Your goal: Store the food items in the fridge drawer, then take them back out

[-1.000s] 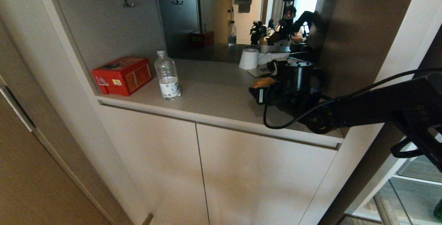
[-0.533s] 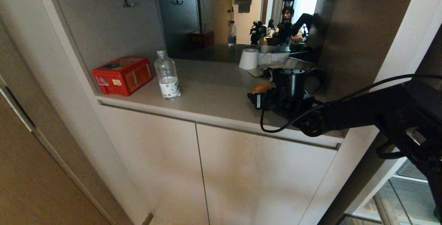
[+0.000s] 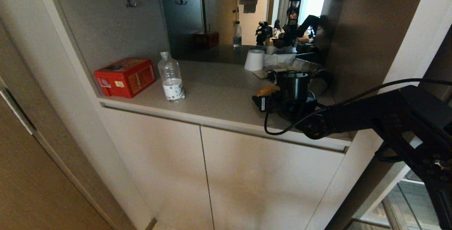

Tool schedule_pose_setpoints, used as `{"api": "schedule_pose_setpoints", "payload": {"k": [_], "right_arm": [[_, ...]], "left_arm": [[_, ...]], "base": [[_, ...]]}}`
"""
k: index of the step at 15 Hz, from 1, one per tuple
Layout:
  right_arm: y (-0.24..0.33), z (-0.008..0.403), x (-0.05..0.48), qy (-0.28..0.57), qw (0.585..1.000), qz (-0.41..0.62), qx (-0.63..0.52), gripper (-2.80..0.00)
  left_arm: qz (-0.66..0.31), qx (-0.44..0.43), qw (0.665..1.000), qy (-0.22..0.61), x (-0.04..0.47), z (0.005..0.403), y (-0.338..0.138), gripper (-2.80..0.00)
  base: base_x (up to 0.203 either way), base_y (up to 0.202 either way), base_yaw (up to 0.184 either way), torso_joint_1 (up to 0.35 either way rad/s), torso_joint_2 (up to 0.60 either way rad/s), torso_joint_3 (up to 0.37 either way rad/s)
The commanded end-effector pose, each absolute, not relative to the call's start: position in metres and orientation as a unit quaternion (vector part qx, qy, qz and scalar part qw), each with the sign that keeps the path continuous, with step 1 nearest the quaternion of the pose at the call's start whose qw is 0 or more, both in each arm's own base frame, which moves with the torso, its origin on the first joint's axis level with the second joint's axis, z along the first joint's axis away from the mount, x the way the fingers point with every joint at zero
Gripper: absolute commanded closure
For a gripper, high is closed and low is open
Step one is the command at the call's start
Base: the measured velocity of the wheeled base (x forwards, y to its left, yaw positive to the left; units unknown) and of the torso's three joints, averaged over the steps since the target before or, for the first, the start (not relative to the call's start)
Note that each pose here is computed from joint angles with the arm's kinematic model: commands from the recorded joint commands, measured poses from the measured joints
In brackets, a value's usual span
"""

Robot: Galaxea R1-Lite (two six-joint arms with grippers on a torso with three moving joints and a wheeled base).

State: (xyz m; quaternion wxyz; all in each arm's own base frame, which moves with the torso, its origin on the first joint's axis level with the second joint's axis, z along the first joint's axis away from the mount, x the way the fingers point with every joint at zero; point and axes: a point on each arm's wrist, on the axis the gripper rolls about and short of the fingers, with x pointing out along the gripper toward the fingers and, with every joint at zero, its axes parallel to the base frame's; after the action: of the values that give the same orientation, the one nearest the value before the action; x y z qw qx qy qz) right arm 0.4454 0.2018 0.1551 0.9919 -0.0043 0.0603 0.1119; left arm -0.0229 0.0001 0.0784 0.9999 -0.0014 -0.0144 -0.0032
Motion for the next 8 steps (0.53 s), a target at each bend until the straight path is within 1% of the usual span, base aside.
{"api": "schedule_pose_setpoints", "payload": {"k": [1, 8], "right_arm": [[0.2023, 0.1548, 0.4458, 0.058, 0.992, 0.11, -0.004, -2.8], [0.2021, 0.1556, 0.4456, 0.056, 0.992, 0.109, -0.002, -2.8]], "left_arm": [[-0.003, -0.002, 1.0, -0.009, -0.022, 0.0755, 0.0001, 0.0], [-0.003, -0.002, 1.0, -0.009, -0.022, 0.0755, 0.0001, 0.0]], "base": [[0.0, 0.0, 0.0, 0.0, 0.0, 0.0], [0.0, 0.0, 0.0, 0.0, 0.0, 0.0]]}}
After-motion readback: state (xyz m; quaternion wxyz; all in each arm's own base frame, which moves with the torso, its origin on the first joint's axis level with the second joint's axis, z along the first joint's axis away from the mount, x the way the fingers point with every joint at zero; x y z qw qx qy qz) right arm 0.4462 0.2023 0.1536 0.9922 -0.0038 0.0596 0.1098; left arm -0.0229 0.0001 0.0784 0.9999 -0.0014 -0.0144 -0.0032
